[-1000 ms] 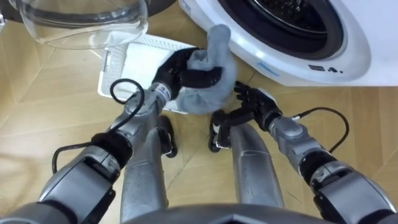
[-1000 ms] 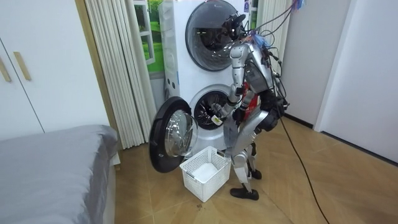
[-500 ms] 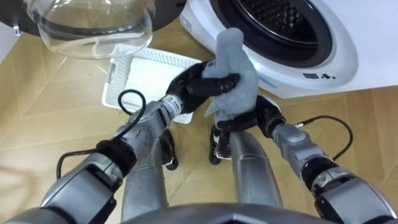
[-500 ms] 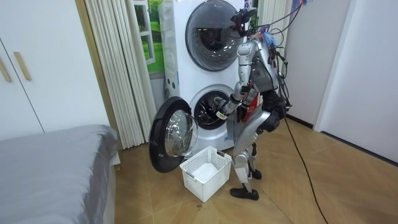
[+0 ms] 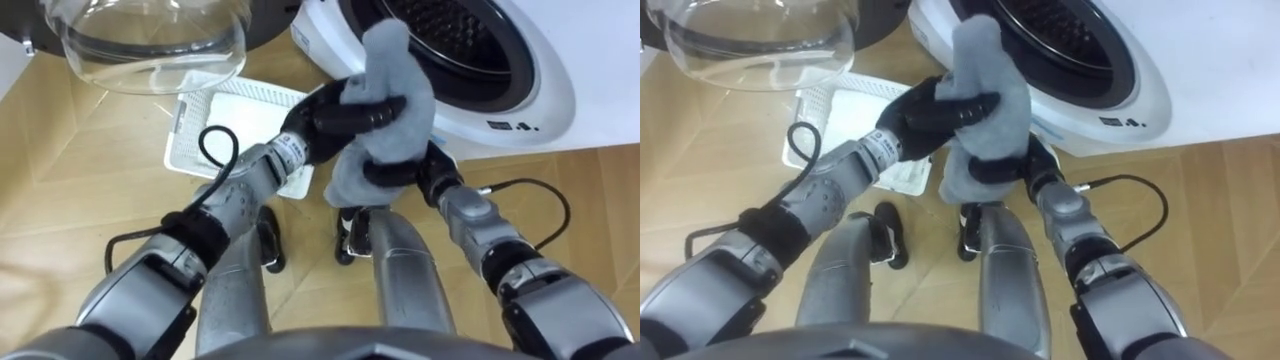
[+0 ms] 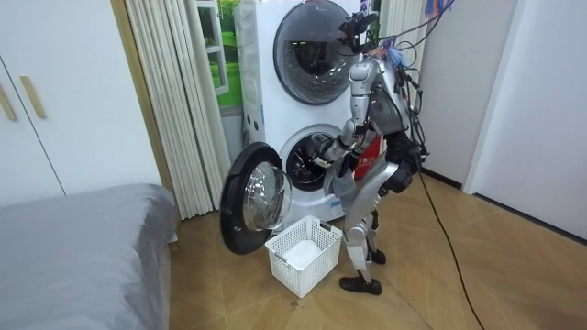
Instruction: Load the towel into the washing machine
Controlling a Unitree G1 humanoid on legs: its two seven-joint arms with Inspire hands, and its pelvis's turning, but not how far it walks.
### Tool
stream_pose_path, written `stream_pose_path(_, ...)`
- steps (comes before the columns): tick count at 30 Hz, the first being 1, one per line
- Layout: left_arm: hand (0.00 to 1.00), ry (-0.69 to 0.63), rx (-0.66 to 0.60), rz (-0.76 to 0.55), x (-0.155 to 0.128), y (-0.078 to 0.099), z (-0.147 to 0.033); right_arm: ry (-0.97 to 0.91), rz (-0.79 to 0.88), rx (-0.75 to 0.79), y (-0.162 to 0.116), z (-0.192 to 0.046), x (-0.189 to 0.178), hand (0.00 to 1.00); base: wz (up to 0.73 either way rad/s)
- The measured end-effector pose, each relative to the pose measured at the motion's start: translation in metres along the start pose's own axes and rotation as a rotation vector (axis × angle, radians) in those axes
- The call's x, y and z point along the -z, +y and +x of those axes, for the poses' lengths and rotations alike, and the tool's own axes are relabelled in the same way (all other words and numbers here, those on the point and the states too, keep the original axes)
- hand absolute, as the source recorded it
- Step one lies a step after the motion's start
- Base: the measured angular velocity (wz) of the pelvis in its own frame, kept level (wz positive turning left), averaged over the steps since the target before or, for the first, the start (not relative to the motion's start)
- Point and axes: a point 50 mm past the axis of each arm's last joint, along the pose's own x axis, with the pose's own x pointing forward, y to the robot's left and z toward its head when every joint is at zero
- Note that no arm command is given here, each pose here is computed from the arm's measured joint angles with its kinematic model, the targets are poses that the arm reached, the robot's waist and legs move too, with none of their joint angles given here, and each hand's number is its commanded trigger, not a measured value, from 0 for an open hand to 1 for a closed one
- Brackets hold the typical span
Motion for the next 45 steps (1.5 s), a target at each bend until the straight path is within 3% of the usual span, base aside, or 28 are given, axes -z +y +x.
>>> stream_pose_path(1,0.13,-0.001,0.001,-0.001,0.000,0.000,0.000,0.000,-0.002,0.007,0.000,0.000,0.001,1.00,0.09)
stream_pose_path(2,0.00,-0.006,0.000,-0.005,-0.001,0.000,0.001,-0.003,-0.002,0.013,-0.001,-0.001,0.001,1.00,0.09)
stream_pose_path(7,0.00,-0.036,-0.001,-0.071,-0.003,-0.001,0.001,-0.024,-0.012,0.041,-0.004,-0.001,-0.004,1.00,0.01)
stream_pose_path(14,0.00,-0.097,0.002,-0.296,0.003,-0.005,0.003,-0.001,0.035,0.058,-0.005,-0.003,0.005,1.00,-0.01)
stream_pose_path(18,0.00,-0.129,-0.121,-0.418,0.021,0.020,-0.021,0.092,0.098,0.092,-0.007,-0.011,0.029,1.00,0.00)
stream_pose_path(23,0.00,-0.152,-0.511,-0.493,0.044,0.073,-0.068,0.177,0.144,0.180,-0.025,-0.018,0.046,1.00,0.02)
stream_pose_path(29,0.00,-0.034,-0.787,-0.378,0.059,0.097,-0.094,0.196,0.232,0.247,-0.047,-0.018,0.042,1.00,0.10)
stream_pose_path(37,0.00,0.095,-0.867,-0.137,0.066,0.098,-0.099,0.230,0.394,0.281,-0.060,-0.021,0.044,1.00,0.11)
stream_pose_path(45,0.00,0.151,-0.885,-0.027,0.069,0.098,-0.104,0.218,0.564,0.274,-0.070,-0.022,0.043,1.00,0.05)
